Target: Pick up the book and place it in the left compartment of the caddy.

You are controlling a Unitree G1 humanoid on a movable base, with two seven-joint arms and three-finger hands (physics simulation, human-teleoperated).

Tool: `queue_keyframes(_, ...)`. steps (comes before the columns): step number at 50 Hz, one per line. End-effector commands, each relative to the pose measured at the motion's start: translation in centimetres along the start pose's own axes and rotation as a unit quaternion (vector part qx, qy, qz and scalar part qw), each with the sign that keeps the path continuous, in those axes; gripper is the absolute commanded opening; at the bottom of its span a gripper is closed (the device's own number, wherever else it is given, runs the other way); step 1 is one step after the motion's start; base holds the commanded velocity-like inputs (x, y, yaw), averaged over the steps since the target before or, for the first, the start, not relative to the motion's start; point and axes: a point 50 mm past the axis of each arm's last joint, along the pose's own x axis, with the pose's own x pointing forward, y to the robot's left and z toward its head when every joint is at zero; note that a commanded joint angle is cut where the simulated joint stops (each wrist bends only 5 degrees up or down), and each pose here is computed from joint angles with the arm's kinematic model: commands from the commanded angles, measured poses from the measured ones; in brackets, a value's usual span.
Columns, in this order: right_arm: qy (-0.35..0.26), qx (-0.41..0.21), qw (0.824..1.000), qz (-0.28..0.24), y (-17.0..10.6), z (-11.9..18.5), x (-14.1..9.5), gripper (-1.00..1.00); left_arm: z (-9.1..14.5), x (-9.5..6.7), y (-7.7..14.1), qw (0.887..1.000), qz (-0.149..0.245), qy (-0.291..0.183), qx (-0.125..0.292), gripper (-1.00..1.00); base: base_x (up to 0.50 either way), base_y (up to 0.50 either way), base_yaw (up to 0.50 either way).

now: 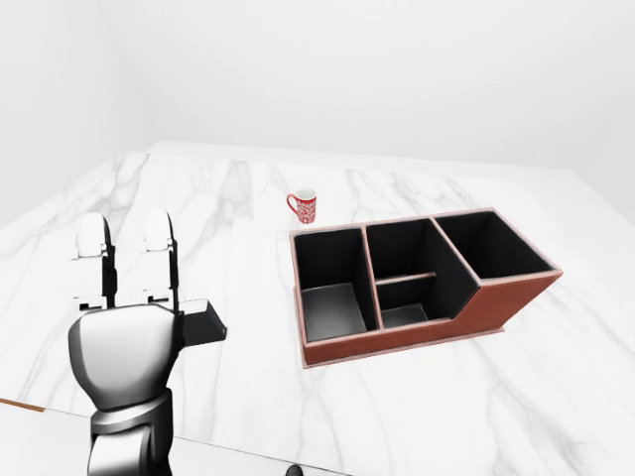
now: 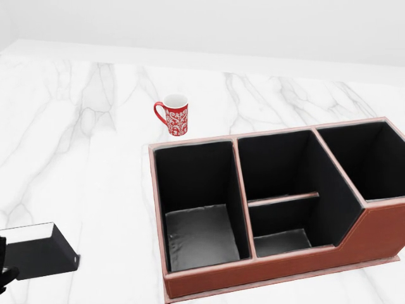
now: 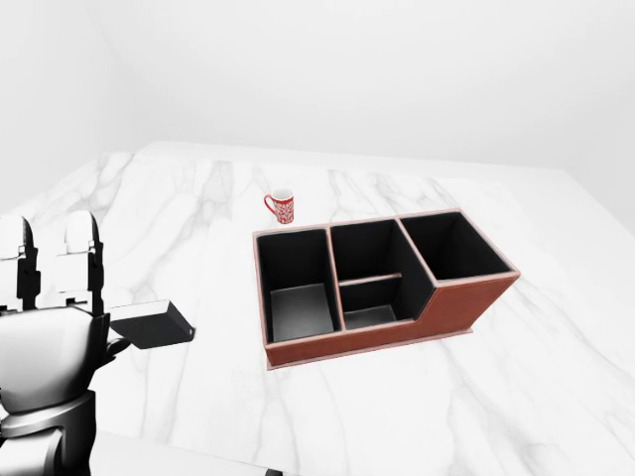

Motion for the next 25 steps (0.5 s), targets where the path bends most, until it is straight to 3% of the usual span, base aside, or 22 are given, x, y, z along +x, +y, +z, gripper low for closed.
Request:
queue_keyframes(1,0.001,-0.003,1.0,0.0,0.0,-0.01,-0.01,1.0,0.24,-0.14,-0.17,1.0,-0.001,-0.008,0.007,1.0,0.0,0.0,0.0)
queue_keyframes(25,0.001,-0.004,1.0,0.0,0.0,0.0,-0.01,1.0,0.31,-0.14,-0.17,1.0,-0.001,-0.011,0.007,1.0,0.0,0.0,0.0)
